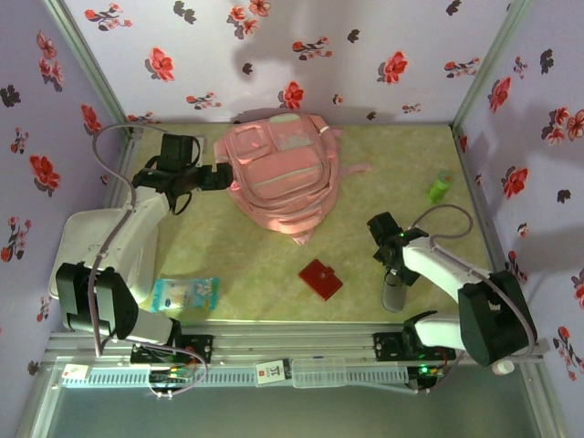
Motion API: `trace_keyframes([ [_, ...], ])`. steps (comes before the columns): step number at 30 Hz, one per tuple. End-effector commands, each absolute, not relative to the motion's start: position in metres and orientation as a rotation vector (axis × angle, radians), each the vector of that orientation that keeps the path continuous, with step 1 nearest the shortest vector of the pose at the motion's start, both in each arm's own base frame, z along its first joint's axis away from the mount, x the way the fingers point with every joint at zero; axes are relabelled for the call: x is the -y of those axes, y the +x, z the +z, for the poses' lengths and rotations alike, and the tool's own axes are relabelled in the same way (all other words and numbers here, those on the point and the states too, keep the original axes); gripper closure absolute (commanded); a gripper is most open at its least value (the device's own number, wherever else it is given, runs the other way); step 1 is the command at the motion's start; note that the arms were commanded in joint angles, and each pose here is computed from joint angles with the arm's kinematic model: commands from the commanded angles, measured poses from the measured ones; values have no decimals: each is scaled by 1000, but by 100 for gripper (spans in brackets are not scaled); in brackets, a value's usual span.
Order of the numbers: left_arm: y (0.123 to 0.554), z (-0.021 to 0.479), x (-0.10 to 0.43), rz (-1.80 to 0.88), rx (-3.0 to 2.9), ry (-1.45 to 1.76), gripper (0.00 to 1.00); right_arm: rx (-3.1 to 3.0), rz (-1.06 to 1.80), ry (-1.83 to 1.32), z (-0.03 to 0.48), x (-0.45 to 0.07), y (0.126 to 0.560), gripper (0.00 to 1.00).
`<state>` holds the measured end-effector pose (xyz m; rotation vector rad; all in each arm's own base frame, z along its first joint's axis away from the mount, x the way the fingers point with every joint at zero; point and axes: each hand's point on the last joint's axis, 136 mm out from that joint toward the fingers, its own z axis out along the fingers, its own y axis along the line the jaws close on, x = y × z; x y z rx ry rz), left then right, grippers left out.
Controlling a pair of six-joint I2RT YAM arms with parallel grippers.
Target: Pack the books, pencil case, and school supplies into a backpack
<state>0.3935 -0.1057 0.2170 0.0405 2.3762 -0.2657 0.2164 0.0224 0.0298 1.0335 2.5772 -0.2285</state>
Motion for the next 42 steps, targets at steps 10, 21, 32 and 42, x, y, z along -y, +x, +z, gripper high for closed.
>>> trace_keyframes([
  [10,395,220,108,-286,-2360,56,0,-2566,-118,877,33,-47,269,43],
  [21,394,215,109,-285,-2386,65,0,-2654,-62,592,37,-73,320,34],
  [32,395,218,119,-343,-2368,106,0,-2830,142,334,45,-94,271,4],
  [42,396,219,121,-355,-2370,122,0,-2919,120,340,27,-87,240,10],
])
